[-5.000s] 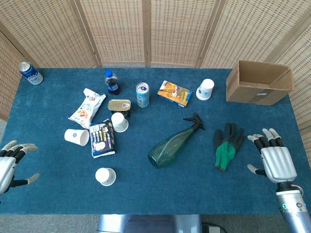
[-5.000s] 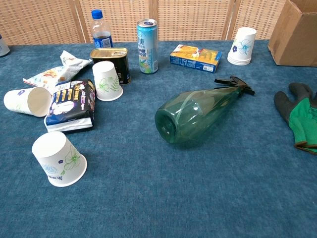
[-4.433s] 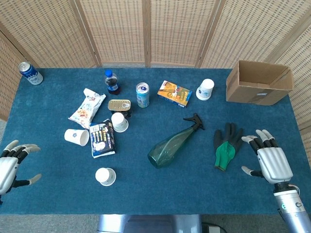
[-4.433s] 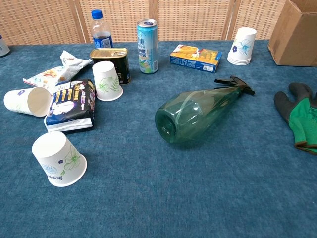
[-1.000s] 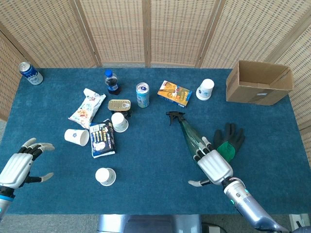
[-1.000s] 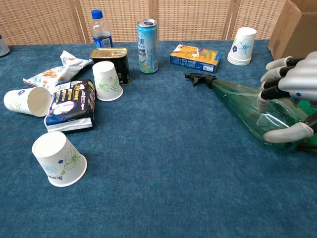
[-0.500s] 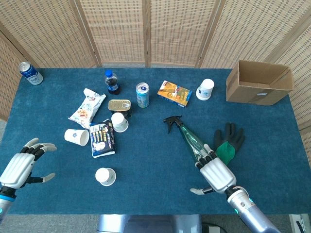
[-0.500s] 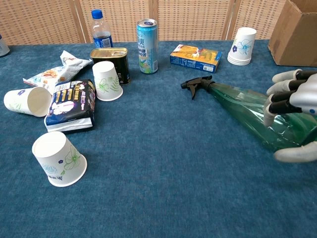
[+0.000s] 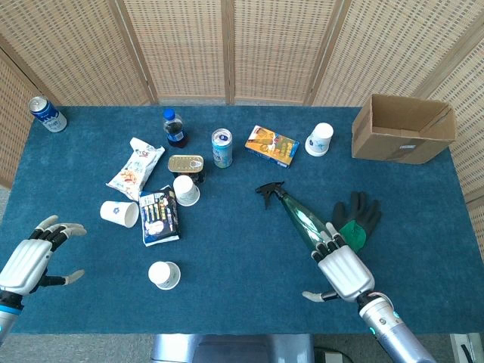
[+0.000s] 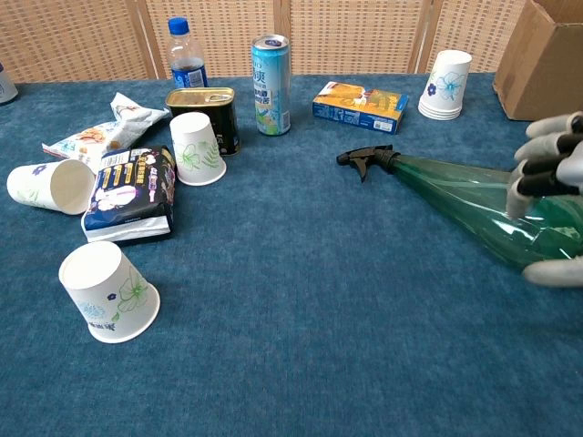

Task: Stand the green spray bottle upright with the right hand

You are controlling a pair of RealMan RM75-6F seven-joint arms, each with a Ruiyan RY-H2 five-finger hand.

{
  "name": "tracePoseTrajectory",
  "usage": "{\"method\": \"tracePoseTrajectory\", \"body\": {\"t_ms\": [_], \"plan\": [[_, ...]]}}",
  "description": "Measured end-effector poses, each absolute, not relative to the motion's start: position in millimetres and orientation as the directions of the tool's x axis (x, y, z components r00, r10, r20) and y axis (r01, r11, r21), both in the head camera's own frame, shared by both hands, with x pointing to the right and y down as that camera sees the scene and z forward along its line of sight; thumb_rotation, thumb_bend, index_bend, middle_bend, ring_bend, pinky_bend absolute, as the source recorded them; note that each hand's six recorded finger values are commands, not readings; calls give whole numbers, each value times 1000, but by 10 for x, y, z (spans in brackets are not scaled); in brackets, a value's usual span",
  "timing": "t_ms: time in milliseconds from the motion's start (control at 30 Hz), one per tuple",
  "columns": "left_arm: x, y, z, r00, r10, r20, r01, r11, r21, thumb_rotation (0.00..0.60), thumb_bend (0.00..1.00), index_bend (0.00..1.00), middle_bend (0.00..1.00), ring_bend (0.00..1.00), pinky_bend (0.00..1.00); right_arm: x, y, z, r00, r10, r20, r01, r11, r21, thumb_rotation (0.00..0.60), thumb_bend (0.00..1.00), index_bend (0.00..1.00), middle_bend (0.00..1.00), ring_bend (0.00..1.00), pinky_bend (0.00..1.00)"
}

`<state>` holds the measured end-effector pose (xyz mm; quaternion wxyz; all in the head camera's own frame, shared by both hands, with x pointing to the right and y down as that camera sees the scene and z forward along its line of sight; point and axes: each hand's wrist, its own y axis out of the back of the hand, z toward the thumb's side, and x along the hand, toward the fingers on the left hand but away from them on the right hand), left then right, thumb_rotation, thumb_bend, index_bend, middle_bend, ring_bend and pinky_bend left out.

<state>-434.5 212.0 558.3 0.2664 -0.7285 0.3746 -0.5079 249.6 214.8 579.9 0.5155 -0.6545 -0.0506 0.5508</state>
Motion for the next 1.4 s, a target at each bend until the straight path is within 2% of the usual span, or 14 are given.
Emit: {"method": "tracePoseTrajectory", "body": {"t_ms": [267, 533, 833, 1033, 1133, 1400], "plan": [[-4354, 2117, 5577, 202, -819, 537, -278, -574, -770, 597, 184, 266, 267, 223, 79, 2503, 2001, 5573, 391, 683, -617, -474, -426, -771, 0, 74, 274, 240, 106, 42], [-4350, 2123, 5571, 214, -818, 533, -281, -574, -769, 597, 183, 265, 267, 223, 73, 2427, 1928, 5507, 393, 697, -599, -426, -439, -791, 0, 74, 273, 238, 114, 50], [-4390, 2048, 5514, 219, -831, 511, -271, -555, -786, 596, 182, 264, 268, 223, 67, 2477, 2248, 5618, 368, 641, -673, -435, -521, -734, 0, 74, 271, 237, 119, 51], [-4359, 2038, 5533, 232, -827, 512, -274, -561, -781, 595, 183, 265, 267, 223, 52, 2479, 2458, 5669, 372, 617, -694, -453, -532, -715, 0, 74, 271, 238, 120, 50], [-4359, 2043, 5538, 233, -826, 514, -273, -563, -780, 596, 183, 264, 267, 223, 33, 2524, 2515, 5711, 360, 613, -704, -463, -538, -705, 0, 75, 272, 238, 121, 51], [-4356, 2055, 5520, 233, -828, 511, -272, -560, -783, 595, 182, 264, 267, 223, 67, 2670, 2526, 5850, 335, 621, -709, -505, -517, -691, 0, 74, 274, 238, 121, 51]]}}
